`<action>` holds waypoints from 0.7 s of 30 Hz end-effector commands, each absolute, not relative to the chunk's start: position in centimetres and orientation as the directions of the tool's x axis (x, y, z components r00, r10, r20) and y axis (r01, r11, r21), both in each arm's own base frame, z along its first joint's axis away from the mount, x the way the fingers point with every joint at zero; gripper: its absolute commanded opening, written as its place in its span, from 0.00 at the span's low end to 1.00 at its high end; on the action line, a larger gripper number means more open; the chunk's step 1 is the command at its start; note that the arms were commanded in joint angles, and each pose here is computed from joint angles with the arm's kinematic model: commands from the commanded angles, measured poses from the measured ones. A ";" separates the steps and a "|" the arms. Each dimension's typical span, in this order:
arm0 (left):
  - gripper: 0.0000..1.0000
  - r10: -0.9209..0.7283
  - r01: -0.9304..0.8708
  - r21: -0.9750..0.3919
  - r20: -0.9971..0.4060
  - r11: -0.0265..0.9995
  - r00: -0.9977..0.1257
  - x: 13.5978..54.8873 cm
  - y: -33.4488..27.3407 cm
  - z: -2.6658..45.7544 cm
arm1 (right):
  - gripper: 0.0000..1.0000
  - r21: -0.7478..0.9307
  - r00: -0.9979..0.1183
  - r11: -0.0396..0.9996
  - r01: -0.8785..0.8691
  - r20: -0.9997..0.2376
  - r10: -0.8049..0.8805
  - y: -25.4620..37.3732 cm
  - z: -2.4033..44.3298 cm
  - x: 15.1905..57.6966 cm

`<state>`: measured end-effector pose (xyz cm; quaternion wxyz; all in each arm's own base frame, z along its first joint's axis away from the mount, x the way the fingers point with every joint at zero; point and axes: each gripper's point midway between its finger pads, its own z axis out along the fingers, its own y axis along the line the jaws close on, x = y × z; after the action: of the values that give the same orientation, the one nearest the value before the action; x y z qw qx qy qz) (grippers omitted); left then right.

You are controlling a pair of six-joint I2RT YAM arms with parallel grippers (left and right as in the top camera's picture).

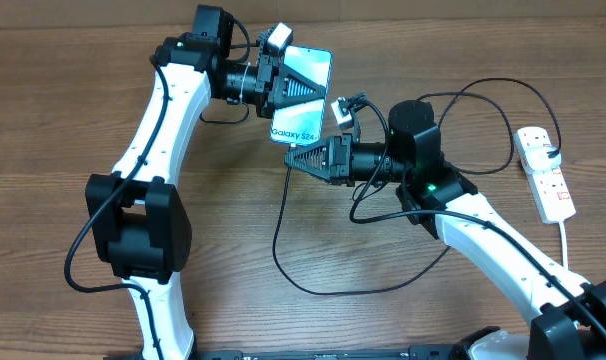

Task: Plug charger to phone and switch on socket

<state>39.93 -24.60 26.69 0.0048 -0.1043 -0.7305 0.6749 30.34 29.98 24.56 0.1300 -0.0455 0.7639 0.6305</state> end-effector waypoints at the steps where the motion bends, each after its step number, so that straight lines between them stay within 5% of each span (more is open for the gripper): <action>1: 0.04 0.158 0.195 -0.978 -0.181 0.076 -0.971 39.3 -24.4 28.1 | 0.04 0.940 -0.941 0.226 -0.256 -0.296 0.166 29.5 25.4 32.0; 21: 0.04 0.165 0.200 -0.977 -0.185 0.076 -0.969 38.8 -24.3 27.9 | 0.04 0.938 -0.919 0.235 -0.256 -0.312 0.242 28.4 25.9 33.7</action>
<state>39.41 -24.36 26.58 0.0064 -0.1050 -0.7304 0.6749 30.02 30.06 24.82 0.1164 -0.0437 0.7602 0.6376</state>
